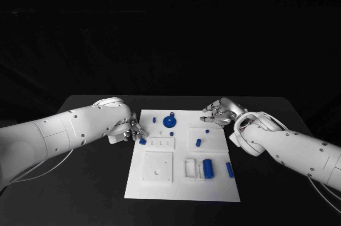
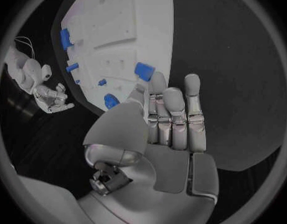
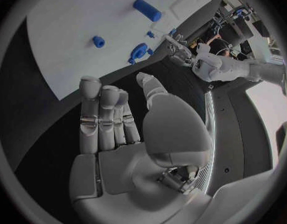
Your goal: Assemble the parts on the task board
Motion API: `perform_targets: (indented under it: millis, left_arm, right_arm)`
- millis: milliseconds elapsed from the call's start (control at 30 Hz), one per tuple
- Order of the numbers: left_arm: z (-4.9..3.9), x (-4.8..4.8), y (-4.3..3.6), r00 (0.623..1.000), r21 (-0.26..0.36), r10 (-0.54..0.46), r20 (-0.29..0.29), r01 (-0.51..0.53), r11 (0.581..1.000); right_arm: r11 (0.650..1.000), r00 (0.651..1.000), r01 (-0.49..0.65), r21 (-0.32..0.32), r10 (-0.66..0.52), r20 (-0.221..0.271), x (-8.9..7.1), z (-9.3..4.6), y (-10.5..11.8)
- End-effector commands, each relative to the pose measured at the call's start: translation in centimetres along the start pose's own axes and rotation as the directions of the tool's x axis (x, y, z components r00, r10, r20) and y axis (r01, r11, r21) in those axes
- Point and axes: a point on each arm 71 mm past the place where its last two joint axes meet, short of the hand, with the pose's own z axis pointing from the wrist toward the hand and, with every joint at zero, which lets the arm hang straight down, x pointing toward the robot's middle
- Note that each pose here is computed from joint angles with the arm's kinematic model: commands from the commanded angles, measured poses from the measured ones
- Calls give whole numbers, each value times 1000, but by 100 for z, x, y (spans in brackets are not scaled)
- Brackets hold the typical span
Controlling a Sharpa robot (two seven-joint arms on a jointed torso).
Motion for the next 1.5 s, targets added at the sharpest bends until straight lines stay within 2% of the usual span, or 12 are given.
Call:
perform_targets:
  millis: [33, 333, 467, 700, 867, 1100, 1500]
  left_arm:
    - [-4, -8, 31, 999, 11, -30, 18, 30, 999]
    - [-29, -89, 151, 987, 56, -115, 108, 110, 992]
    - [-49, -96, 196, 983, 73, -139, 124, 130, 989]
    - [-92, -93, 298, 979, 82, -147, 142, 137, 987]
    - [-105, -62, 368, 991, 42, -72, 115, 68, 997]
    - [-107, -1, 341, 998, 14, 18, 55, -18, 1000]
    - [-110, 82, 260, 997, 18, 74, -23, -73, 997]
  right_arm:
    - [1000, 1000, 3, -7, -3, -8, 8, -2, 5]
    - [1000, 1000, 3, -5, -3, -5, 0, -7, -9]
    - [1000, 1000, 3, -4, -3, -5, -2, -9, -13]
    - [1000, 1000, 3, -3, -4, -4, -5, -13, -22]
    - [1000, 1000, 3, -2, -3, -5, -3, -16, -27]
    - [1000, 1000, 2, -1, -2, -6, 8, -17, -30]
    - [1000, 1000, 1, 0, -1, -9, 20, -18, -32]
